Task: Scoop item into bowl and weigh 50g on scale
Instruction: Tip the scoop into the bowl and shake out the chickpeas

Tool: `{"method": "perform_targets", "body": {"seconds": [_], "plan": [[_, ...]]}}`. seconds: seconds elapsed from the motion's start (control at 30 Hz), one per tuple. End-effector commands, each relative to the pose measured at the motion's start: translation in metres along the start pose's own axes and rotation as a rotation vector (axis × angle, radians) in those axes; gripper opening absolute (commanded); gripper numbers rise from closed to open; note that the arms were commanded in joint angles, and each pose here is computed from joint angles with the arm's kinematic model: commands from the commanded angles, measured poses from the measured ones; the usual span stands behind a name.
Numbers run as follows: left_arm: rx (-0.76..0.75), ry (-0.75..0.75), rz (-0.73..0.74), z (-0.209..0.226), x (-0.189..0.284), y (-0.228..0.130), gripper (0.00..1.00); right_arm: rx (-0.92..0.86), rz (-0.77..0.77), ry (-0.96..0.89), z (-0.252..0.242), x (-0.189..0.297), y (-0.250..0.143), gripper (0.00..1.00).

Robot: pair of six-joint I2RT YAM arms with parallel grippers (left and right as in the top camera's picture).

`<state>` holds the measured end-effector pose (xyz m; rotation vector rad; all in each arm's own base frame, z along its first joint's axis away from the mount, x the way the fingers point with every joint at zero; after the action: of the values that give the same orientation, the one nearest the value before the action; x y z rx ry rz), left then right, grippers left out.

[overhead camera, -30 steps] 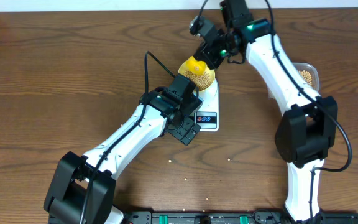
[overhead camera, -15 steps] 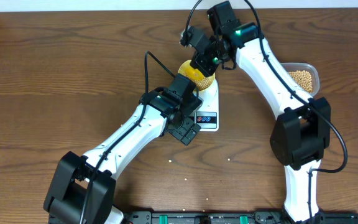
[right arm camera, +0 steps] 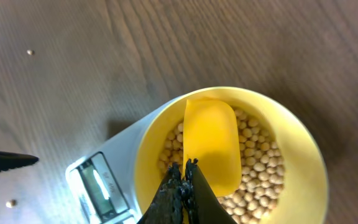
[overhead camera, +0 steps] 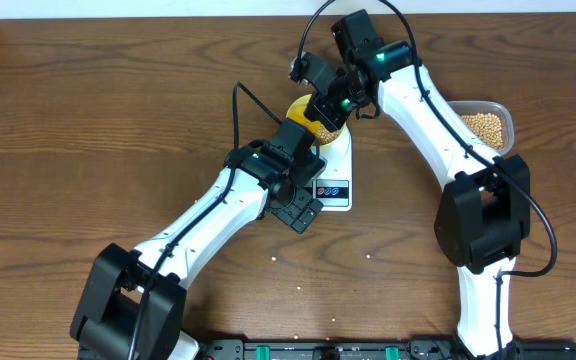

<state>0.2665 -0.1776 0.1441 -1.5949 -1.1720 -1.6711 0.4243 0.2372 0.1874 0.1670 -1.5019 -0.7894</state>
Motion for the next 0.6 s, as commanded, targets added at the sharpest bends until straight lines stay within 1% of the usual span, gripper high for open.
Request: {"method": "perform_targets", "body": {"seconds": [0.0,0.27,0.57], "plan": [[0.007,0.010,0.019,0.000,-0.004,-0.003,0.98,-0.143,0.032,0.056,0.003,-0.013,-0.012,0.01],[0.007,0.010,0.018,0.000,-0.004,-0.003,0.98,-0.273,-0.071,0.219,0.004,-0.002,-0.013,0.01],[0.008,0.010,0.018,0.000,-0.004,-0.003,0.98,-0.416,-0.088,0.213,-0.011,0.007,-0.021,0.01]]}}
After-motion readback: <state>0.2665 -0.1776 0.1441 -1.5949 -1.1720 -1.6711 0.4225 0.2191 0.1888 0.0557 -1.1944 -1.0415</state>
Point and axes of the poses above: each gripper's point midway between its finger pads, its own x axis back along the fingers, its own z axis along the line the jaws close on, y = z × x, the point moved 8 cm from there along x, back along the fingers, and after that the axes turned 11 degrees about x, right-handed, at the moved point
